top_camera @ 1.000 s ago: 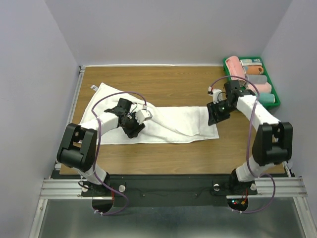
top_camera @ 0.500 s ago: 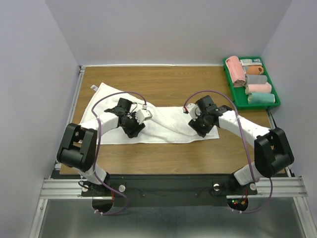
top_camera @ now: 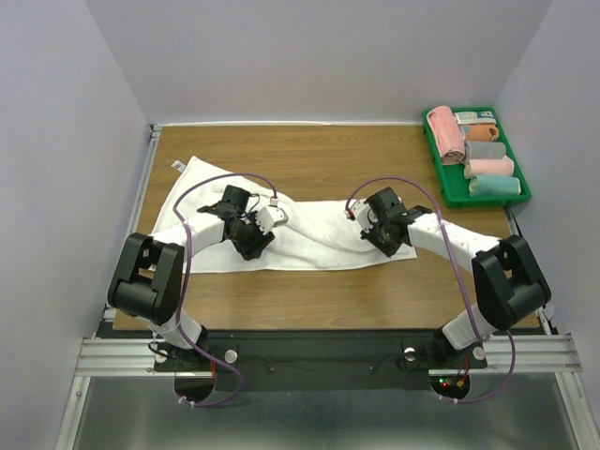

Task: Roll the towels
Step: Flatten the towel

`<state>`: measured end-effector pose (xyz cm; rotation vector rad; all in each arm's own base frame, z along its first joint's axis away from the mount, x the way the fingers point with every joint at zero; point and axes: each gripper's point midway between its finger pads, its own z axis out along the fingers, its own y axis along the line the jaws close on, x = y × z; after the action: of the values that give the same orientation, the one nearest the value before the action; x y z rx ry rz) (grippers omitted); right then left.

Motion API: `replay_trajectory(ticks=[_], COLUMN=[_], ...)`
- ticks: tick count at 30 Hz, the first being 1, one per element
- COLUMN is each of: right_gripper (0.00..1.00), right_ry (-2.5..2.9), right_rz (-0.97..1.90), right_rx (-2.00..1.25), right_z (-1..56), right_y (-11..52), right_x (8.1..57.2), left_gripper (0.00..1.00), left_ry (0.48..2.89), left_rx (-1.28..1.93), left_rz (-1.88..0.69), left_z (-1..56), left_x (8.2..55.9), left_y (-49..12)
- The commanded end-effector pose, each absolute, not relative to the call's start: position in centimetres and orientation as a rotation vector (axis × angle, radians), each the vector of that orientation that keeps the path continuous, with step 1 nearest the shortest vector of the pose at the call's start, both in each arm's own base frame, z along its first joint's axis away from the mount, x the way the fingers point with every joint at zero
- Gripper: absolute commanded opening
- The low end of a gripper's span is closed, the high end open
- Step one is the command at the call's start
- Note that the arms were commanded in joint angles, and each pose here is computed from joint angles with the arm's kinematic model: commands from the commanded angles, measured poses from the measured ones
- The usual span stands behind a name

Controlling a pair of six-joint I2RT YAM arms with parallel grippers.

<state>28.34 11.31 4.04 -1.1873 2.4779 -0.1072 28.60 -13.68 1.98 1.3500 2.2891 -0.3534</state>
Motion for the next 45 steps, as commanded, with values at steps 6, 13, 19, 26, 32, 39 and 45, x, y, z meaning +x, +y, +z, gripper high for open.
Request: replay_trajectory(ticks=[6,13,19,26,32,39,45], right_gripper=[0.01,0.01,0.01,0.01,0.44,0.81,0.73], right_ry=[2.302,2.252,2.154,2.165,2.213,2.270,2.418], right_rz=[-0.256,-0.328,-0.359,-0.482,-0.462,-0.230,0.008], right_rx=[-1.033,-0.901,-0.752,-0.621,-0.583,-0.650,-0.735], right_z=[9.3,13.2,18.0,13.7,10.7,16.9,16.2], right_y=[11.9,10.4,9.4,7.9,7.2,8.1,9.5], right_x=[33.9,41.3,51.0,61.0,62.7,53.3,44.7], left_gripper=[0.33,0.18,0.11,0.04,0.09,0.47,0.48], left_ry=[2.410,2.425,2.428,2.403,2.365,2.278,2.147], left_rx=[1.386,1.426,1.481,1.565,1.629,1.437,1.109], left_rz=[-0.331,-0.298,-0.301,-0.319,-0.416,-0.598,-0.583], left_z=[-1.5,-2.1,-2.5,-2.6,-1.7,6.0,14.9], left_x=[26.3,26.0,25.1,24.3,22.9,24.8,31.9], left_y=[-12.1,-11.4,-11.0,-10.7,-11.4,-15.0,-14.8])
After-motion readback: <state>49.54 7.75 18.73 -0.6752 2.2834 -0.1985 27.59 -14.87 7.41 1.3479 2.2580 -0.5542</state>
